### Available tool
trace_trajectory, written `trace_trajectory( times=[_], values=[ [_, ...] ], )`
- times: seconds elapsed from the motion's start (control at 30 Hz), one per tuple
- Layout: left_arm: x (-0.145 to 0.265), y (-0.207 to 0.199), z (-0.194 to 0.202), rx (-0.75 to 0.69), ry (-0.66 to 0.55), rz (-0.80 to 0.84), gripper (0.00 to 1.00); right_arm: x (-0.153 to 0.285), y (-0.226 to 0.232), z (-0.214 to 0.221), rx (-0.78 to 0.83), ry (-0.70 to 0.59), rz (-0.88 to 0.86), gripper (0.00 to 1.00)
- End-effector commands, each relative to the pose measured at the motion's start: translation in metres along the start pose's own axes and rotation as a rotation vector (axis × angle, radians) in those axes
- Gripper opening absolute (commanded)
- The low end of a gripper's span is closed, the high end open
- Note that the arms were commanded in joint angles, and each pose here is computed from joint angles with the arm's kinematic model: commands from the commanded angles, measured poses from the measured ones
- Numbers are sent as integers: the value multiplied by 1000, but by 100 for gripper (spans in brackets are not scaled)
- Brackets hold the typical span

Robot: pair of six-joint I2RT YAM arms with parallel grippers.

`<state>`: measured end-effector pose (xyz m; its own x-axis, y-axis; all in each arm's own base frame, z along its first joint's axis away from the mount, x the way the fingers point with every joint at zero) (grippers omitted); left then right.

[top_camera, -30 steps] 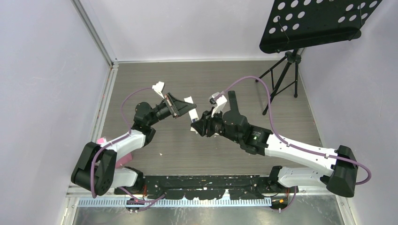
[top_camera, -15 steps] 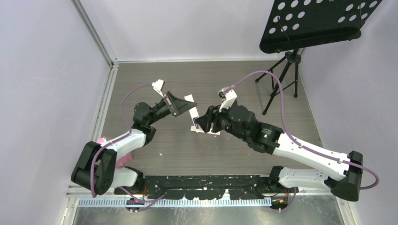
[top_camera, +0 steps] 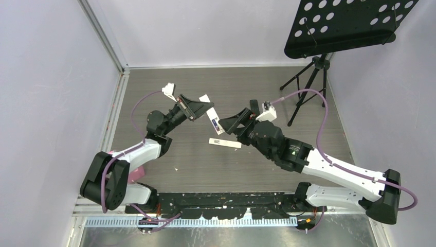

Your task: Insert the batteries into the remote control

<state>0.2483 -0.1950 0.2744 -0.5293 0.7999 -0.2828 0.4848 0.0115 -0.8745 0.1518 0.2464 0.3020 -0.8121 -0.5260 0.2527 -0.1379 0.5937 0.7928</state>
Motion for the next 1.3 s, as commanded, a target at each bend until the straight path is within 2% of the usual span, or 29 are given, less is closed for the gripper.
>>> trace_trajectory(
  times=[0.0, 0.23, 0.43, 0.77, 0.97, 1.27],
  values=[
    [-10, -20, -15, -30, -90, 64, 0, -10, 18, -4, -230, -50, -55, 88],
    [-11, -22, -14, 46, -114, 24, 0, -24, 30, -2, -290, -66, -109, 88],
    [-10, -31, -12, 30, -105, 36, 0, -34, 38, -3, -323, -58, -115, 88],
    [-8, -38, -7, -9, -68, 60, 0, -42, 37, -5, -379, -59, -137, 79],
    [-9, -41, -8, -2, -69, 66, 0, -45, 36, -5, -379, -30, -139, 63],
    [-13, -44, -8, 40, -68, 51, 0, -43, 31, -4, -342, -33, -128, 50]
  ],
)
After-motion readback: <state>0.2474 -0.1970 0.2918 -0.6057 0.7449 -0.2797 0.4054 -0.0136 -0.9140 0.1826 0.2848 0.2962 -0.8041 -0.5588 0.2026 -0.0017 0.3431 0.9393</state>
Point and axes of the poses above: each gripper's point midway between its finger pads, its own x axis back along the fingers, its own y axis along the line the jaws close on, z = x × y, the point moved 8 cm from there along x, back along the fingers, and after that the axes turned 3 degrees about x, right-handed, at the moved point
